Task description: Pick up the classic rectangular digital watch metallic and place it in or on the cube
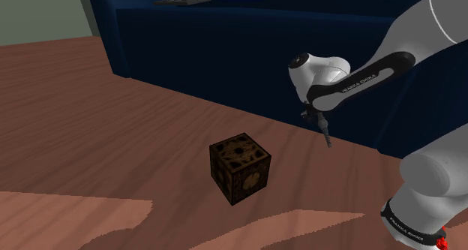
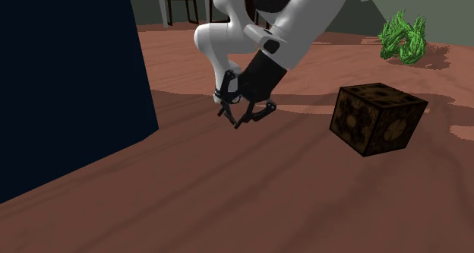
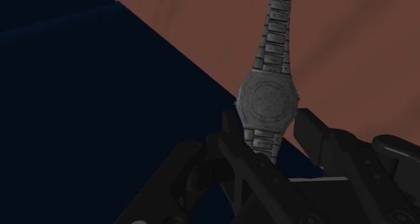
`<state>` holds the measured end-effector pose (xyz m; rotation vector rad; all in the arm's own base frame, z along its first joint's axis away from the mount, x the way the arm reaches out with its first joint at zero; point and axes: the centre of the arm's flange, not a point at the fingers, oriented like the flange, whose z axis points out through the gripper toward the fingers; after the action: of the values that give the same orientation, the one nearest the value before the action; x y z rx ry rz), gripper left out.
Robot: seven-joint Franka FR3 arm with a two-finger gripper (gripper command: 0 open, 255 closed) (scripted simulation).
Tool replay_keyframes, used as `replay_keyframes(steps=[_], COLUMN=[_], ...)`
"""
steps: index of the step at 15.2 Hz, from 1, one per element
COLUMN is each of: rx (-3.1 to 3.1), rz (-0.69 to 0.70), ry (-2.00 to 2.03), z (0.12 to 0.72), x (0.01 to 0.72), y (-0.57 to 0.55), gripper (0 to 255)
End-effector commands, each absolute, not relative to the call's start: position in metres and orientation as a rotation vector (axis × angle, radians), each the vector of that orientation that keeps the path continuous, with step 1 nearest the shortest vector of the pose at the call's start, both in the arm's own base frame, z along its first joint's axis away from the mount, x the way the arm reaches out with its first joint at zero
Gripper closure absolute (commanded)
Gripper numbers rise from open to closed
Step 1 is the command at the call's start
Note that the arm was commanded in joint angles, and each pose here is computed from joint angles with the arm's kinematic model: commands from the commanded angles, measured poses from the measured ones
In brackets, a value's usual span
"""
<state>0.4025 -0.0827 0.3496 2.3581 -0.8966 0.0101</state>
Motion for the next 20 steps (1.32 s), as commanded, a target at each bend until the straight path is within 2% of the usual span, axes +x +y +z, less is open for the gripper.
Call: replay_keyframes(steps=[1,20], rx=[2.358,2.358], rz=[0.009,0.009], ry=[-0.896,-0.896], z=[0.360,0.460], x=[0.403,0.403], y=[-0.083,-0.083], gripper=[255,255])
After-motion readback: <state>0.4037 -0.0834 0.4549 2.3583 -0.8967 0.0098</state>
